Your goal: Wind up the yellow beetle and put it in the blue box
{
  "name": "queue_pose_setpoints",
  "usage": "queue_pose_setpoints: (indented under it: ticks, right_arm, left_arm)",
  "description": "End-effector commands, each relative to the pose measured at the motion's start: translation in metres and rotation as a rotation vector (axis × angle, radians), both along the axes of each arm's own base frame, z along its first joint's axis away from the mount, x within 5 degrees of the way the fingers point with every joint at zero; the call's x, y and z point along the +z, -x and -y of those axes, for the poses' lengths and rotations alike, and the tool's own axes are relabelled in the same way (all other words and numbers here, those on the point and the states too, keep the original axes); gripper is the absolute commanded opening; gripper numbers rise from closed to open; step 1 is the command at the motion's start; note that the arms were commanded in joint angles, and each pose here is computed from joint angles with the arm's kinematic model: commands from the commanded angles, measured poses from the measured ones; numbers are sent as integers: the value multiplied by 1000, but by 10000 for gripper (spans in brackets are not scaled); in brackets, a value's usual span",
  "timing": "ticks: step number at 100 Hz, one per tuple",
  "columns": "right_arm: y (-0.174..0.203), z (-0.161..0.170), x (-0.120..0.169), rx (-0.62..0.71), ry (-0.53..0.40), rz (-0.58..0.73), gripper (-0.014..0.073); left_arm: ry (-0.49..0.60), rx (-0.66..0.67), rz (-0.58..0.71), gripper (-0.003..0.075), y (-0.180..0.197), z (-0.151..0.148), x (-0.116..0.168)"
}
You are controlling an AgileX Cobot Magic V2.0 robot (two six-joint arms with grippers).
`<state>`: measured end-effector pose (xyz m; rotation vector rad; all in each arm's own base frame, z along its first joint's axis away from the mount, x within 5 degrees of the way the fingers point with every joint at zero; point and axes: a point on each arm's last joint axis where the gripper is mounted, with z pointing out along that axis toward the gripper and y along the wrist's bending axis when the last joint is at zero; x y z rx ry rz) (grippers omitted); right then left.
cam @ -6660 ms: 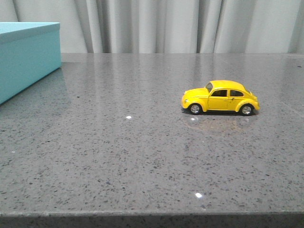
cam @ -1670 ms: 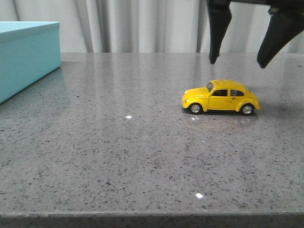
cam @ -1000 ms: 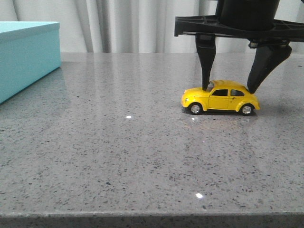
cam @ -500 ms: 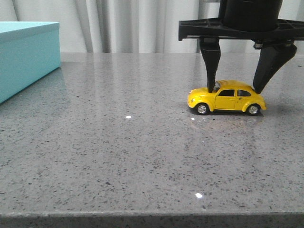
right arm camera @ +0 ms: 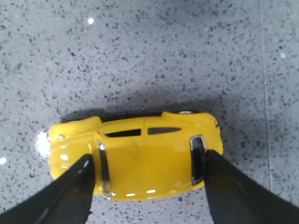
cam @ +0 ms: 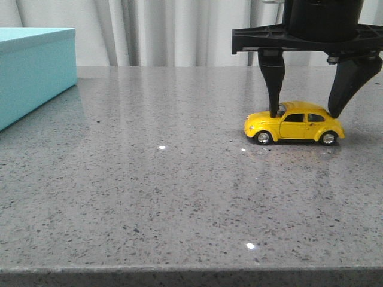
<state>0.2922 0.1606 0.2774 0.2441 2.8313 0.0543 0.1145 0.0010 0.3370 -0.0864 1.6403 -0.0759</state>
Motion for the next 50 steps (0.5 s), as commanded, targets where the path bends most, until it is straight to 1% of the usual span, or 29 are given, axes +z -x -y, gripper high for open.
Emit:
queue_pose_setpoints:
  ticks: [1,13,32,50]
  right_arm:
    - [0,16,1,-17,73,4,498]
    - [-3,27,-1,-50,78,-6,482]
    - [-6,36,-1,-59,95,-8,392]
    - [-5,42,1,-56,154,-7,382]
  left_arm:
    - [13,8,107,354,-1,-1,18]
    - [13,8,107,354,-1,-1,18]
    - [13,8,107,354,-1,-1,18]
    - [13,8,107,354,-1,-1,18]
